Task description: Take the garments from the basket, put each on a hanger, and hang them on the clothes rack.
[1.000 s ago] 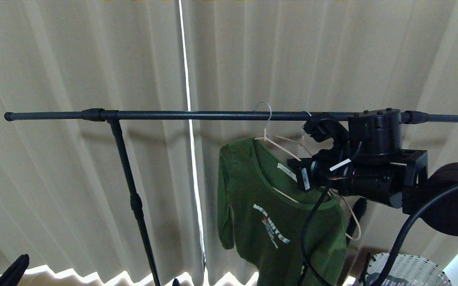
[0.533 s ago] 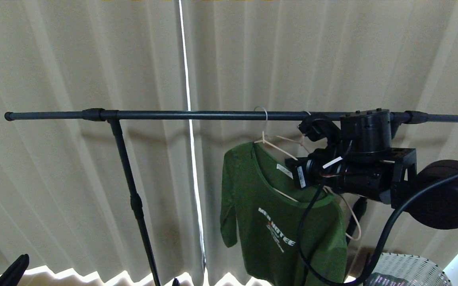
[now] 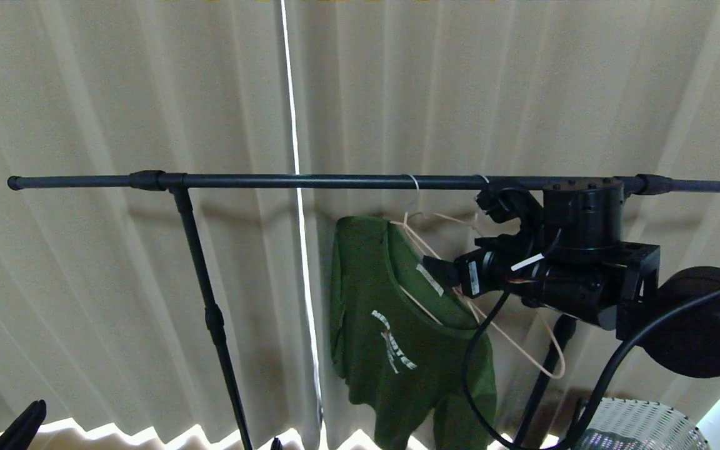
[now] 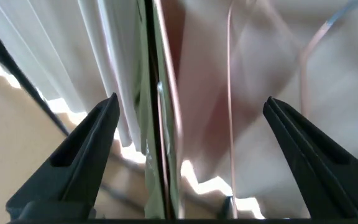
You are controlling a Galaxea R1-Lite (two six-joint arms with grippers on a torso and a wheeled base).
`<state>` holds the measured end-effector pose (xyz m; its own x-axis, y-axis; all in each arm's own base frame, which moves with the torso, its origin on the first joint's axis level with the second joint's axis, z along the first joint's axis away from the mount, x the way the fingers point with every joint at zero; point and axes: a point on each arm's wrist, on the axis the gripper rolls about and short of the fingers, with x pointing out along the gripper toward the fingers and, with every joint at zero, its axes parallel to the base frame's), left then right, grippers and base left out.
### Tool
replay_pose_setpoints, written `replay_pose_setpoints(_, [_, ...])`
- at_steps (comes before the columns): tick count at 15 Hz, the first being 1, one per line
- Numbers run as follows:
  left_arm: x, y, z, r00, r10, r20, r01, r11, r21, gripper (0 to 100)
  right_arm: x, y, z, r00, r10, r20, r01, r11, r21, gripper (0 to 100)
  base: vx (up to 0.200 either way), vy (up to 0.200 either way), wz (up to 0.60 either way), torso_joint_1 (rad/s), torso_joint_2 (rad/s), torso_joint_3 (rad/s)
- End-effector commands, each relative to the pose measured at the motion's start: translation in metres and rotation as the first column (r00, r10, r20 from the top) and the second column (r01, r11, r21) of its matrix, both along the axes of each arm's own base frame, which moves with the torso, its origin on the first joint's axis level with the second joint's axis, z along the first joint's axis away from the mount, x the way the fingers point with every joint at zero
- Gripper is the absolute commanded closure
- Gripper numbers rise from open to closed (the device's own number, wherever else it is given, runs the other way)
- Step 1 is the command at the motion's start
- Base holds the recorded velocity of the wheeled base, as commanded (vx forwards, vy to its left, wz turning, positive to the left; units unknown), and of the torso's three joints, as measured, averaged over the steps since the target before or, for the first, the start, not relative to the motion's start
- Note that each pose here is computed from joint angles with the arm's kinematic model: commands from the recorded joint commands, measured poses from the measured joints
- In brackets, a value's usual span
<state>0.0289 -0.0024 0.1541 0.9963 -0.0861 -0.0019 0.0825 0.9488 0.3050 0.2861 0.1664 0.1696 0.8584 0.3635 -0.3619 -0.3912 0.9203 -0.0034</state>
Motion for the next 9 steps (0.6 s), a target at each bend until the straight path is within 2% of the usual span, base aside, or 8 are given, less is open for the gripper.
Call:
replay_pose_setpoints(1, [0.000, 0.000, -0.001, 1.000, 0.000, -0.004, 0.000, 1.000, 0.000, 0, -0.008, -0.004, -0.010, 1.000, -0.001, 0.029, 0.000, 1.000, 0.023, 0, 0.000, 0.000, 0.00, 0.000, 0.00, 0.000])
replay_pose_setpoints(2, [0.000, 0.000, -0.001, 1.000, 0.000, -0.004, 0.000, 1.000, 0.000, 0, -0.010, -0.005, -0.011, 0.999, -0.001, 0.034, 0.000, 1.000, 0.026, 0, 0.000, 0.000, 0.00, 0.000, 0.00, 0.000])
replay_pose_setpoints(4, [0.000, 0.000, -0.001, 1.000, 0.000, -0.007, 0.000, 1.000, -0.001, 0, -0.029, -0.016, -0.013, 0.994, -0.002, 0.108, -0.006, 0.997, 0.073, 0, 0.000, 0.000, 0.00, 0.000, 0.00, 0.000])
replay_pose_setpoints(6, [0.000, 0.000, -0.001, 1.000, 0.009, -0.006, -0.009, 1.000, -0.003, 0, -0.048, -0.028, -0.002, 0.983, -0.006, 0.182, -0.015, 0.993, 0.113, 0, 0.000, 0.000, 0.00, 0.000, 0.00, 0.000])
replay_pose_setpoints(7, [0.000, 0.000, 0.000, 1.000, 0.019, -0.002, -0.019, 1.000, -0.006, 0, -0.069, -0.041, 0.009, 0.974, -0.011, 0.228, -0.021, 0.990, 0.138, 0, 0.000, 0.000, 0.00, 0.000, 0.00, 0.000])
replay_pose_setpoints(8, [0.000, 0.001, 0.000, 1.000, 0.028, 0.001, -0.028, 1.000, -0.008, 0, -0.076, -0.045, 0.012, 0.971, -0.012, 0.239, -0.023, 0.989, 0.145, 0, 0.000, 0.000, 0.00, 0.000, 0.00, 0.000])
replay_pose_setpoints(9, [-0.007, 0.003, -0.003, 0.995, 0.095, 0.029, -0.095, 0.995, -0.025, 0, -0.104, -0.062, 0.020, 0.961, -0.026, 0.274, -0.020, 0.987, 0.162, 0, 0.000, 0.000, 0.00, 0.000, 0.00, 0.000])
